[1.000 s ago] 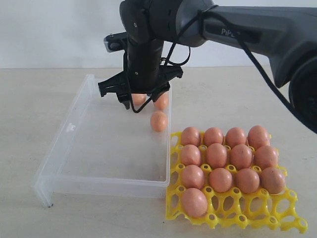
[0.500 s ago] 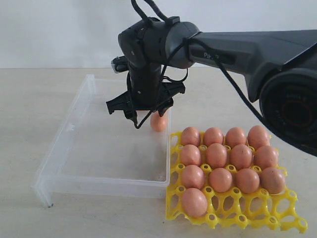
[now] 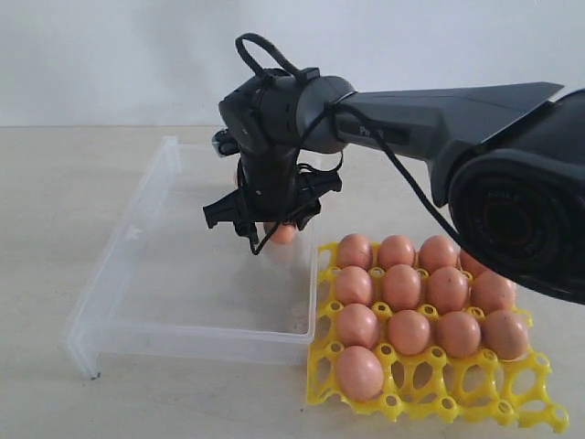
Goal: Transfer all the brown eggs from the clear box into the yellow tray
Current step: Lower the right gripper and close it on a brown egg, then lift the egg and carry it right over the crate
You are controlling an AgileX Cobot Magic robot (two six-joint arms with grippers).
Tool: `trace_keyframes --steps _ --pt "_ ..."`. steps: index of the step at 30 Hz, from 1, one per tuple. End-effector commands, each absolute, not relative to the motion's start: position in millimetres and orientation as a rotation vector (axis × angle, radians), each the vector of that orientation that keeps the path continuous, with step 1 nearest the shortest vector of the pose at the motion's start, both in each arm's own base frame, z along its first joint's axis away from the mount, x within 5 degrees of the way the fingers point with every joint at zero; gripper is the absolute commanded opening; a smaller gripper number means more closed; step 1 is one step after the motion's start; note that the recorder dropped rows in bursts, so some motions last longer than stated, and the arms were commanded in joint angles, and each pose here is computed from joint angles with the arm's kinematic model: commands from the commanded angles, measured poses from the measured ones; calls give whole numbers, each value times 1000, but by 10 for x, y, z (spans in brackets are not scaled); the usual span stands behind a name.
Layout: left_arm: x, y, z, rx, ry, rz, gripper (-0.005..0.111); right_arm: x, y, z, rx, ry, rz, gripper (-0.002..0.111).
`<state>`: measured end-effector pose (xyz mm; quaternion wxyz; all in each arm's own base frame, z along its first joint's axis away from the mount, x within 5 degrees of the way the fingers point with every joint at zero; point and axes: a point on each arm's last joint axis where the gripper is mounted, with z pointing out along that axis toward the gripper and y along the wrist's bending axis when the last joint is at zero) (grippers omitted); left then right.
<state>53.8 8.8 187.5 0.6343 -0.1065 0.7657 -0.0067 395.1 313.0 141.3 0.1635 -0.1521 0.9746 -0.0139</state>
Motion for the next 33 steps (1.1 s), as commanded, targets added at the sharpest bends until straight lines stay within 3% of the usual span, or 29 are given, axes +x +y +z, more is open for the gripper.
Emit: trace_keyframes --steps 1,3,4,7,16,25,29,33 --pt "541 84 1871 -250 1754 -30 -4 4104 2962 1396 -324 2770 -51 61" --pt "541 84 1871 -250 1754 -30 -4 4141 2903 1395 -296 2778 -54 54" --pt "541 84 1871 -250 1754 -30 -4 4142 2880 1391 -288 2792 -65 44" --pt "541 84 1871 -250 1754 -30 -4 4115 2831 1380 -349 2834 -119 1" --pt "541 84 1871 -250 1754 -30 -4 4067 2935 1532 -741 2764 26 0" --pt "541 84 1871 -250 1754 -30 -4 3983 3036 2222 -555 2555 375 0" --pt "541 84 1871 -250 1754 -30 -4 3593 2853 2459 -653 2325 349 0" --pt "541 84 1871 -250 1754 -30 -4 2970 2390 2668 -573 1979 498 0"
